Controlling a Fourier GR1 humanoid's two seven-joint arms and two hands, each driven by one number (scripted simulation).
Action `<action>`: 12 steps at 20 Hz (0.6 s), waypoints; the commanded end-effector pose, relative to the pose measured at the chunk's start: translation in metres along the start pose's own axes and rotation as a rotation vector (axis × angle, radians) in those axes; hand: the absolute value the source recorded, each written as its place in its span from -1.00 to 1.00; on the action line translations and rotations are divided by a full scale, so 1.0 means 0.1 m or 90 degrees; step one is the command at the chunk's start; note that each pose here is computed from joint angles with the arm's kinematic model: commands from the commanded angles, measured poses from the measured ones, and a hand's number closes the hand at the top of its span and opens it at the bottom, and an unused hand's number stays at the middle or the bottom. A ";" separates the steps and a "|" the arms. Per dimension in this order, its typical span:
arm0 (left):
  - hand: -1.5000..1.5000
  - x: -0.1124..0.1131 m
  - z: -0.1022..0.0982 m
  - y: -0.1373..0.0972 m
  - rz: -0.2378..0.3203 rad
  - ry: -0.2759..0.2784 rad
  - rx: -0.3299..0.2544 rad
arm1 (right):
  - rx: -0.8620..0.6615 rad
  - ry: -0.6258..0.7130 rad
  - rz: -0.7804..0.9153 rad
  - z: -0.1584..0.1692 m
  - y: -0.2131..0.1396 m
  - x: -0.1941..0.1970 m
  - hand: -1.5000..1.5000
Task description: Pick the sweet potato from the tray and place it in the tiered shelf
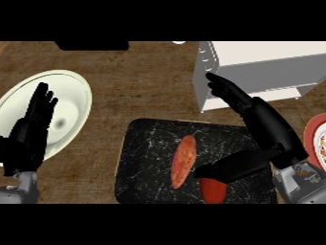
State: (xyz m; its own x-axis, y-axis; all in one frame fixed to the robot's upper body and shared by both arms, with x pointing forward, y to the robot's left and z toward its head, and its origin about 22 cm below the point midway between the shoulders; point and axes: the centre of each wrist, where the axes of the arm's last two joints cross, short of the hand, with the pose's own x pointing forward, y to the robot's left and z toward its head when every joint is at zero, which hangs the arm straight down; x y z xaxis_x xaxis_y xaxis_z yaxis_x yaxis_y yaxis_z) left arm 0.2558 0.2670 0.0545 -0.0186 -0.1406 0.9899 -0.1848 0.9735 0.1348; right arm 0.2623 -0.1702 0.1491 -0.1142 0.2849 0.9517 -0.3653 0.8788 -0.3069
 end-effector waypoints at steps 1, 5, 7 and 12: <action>0.00 0.00 0.06 0.05 0.006 0.002 -0.007 | 0.066 0.081 0.203 0.10 0.02 0.22 -1.00; 0.00 0.02 -0.02 -0.01 0.002 -0.003 -0.004 | 0.061 0.139 0.378 -0.01 0.13 0.53 -1.00; 0.00 0.04 -0.05 0.03 -0.005 -0.004 -0.009 | 0.065 0.173 0.409 -0.04 0.39 0.71 -1.00; 0.00 0.05 0.03 -0.08 0.013 -0.001 -0.017 | 0.075 0.249 0.461 -0.20 0.72 0.87 -1.00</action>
State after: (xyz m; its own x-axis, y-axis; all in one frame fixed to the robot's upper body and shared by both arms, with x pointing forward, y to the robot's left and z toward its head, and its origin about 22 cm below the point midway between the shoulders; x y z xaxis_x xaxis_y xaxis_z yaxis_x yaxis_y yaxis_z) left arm 0.2541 0.2669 0.0545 -0.0255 -0.1384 0.9900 -0.1686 0.9768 0.1322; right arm 0.2496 -0.1057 0.2017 -0.1210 0.8142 0.5678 -0.4141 0.4785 -0.7743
